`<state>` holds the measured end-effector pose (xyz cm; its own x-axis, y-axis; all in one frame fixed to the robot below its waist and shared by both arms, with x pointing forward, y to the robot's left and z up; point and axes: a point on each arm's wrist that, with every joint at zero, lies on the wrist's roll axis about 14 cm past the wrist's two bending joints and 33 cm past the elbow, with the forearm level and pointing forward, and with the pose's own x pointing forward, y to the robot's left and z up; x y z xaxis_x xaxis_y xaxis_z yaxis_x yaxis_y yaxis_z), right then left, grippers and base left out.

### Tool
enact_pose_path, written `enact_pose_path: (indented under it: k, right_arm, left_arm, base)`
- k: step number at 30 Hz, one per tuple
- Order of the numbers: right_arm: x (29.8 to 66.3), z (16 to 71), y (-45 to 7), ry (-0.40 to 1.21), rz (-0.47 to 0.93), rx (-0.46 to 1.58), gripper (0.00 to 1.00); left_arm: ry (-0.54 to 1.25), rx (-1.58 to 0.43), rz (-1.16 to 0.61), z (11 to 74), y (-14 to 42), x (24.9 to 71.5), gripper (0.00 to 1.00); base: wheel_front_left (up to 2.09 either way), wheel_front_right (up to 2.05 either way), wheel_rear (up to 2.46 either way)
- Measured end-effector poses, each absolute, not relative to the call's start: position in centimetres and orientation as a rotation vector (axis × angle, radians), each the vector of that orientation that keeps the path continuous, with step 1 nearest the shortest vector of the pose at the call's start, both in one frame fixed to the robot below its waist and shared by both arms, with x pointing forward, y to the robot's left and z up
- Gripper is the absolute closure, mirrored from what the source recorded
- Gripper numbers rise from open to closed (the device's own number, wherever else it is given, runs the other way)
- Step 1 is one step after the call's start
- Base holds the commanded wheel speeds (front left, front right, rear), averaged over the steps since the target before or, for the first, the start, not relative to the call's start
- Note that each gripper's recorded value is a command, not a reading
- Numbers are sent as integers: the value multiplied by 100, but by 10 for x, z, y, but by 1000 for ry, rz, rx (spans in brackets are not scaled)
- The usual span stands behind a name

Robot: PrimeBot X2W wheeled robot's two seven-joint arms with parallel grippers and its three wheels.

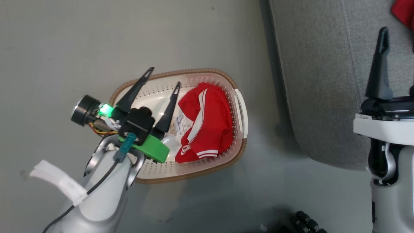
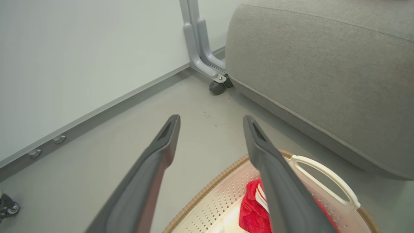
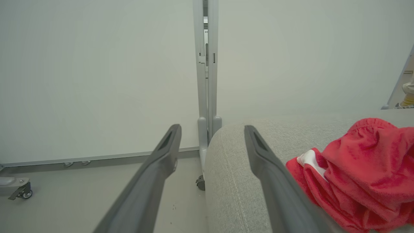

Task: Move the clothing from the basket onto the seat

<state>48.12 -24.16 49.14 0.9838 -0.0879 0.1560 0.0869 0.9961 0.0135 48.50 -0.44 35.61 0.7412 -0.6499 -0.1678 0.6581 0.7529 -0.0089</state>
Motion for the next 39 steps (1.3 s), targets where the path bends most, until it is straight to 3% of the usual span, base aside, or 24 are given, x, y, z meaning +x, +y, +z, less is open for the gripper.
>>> enact_pose_path:
  k: [11, 18, 29, 35, 36, 37, 39]
  right_arm:
    - [496, 418, -268, -20, -156, 0, 0]
    - [502, 396, -260, 17, -125, -1, 0]
    - [504, 386, -256, 33, -104, -19, 0]
    - [505, 385, -257, 35, -104, -21, 0]
    - [505, 385, -257, 35, -104, -21, 0]
    - [505, 385, -257, 35, -103, -20, 0]
    - [505, 386, -256, 32, -102, -17, 0]
  left_arm:
    - [543, 106, -1139, 201, -71, 411, 0]
    - [729, 117, -1283, 153, -99, 372, 0]
    - [943, 202, -1285, 100, -87, 365, 0]
    - [980, 143, -1308, 102, -100, 354, 0]
    - [978, 142, -1312, 103, -101, 354, 84]
    - [963, 142, -1316, 104, -101, 355, 100]
    - [939, 147, -1321, 107, -101, 358, 100]
  base:
    - [0, 0, 0]
    - [0, 0, 0]
    - [0, 0, 0]
    - [0, 0, 0]
    - [0, 0, 0]
    - [0, 0, 0]
    - [0, 0, 0]
